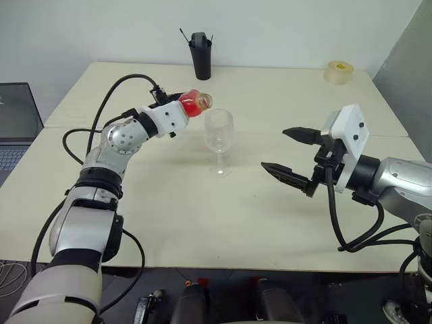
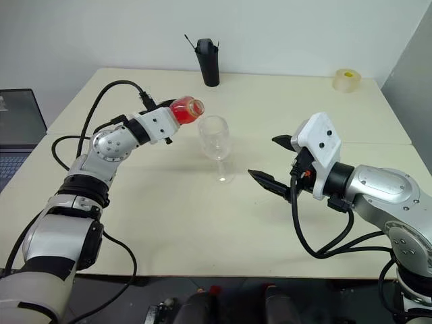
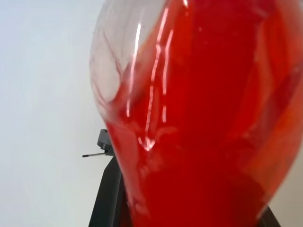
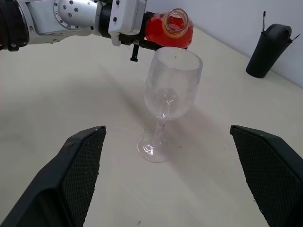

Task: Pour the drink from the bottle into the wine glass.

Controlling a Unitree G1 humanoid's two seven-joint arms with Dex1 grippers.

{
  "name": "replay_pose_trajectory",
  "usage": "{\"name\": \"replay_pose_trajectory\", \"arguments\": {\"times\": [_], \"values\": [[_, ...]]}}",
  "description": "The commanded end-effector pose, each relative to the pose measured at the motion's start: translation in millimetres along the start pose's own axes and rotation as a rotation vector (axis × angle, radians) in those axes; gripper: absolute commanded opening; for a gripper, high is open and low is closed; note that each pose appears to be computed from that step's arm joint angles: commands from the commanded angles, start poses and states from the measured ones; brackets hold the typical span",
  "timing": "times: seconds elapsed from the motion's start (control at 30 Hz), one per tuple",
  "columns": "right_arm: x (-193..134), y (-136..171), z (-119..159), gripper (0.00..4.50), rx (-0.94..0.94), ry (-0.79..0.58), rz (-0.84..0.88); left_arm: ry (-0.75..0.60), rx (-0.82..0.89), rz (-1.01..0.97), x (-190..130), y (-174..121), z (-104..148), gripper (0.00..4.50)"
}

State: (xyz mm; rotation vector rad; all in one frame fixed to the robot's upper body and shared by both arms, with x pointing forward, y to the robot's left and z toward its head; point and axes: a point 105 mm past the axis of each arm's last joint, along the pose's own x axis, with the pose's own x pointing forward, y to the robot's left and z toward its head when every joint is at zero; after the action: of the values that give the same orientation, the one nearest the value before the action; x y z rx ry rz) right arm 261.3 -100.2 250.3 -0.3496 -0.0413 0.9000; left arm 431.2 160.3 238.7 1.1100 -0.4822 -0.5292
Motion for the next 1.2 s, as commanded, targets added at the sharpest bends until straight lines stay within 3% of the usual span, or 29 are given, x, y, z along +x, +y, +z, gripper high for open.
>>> {"name": "replay_pose_trajectory", "arguments": {"times": [0.03,1.2], "values": [[-1.6,-0.2,9.7,4.5,-0.042,-0.029,-0.007,-0.05,0.072,0.079,2.6,29.0,15.5,0.95],[1.0,-5.7,15.0,4.5,-0.088,-0.015,-0.03,-0.03,0.319,0.092,6.0,42.9,20.6,0.92]]}}
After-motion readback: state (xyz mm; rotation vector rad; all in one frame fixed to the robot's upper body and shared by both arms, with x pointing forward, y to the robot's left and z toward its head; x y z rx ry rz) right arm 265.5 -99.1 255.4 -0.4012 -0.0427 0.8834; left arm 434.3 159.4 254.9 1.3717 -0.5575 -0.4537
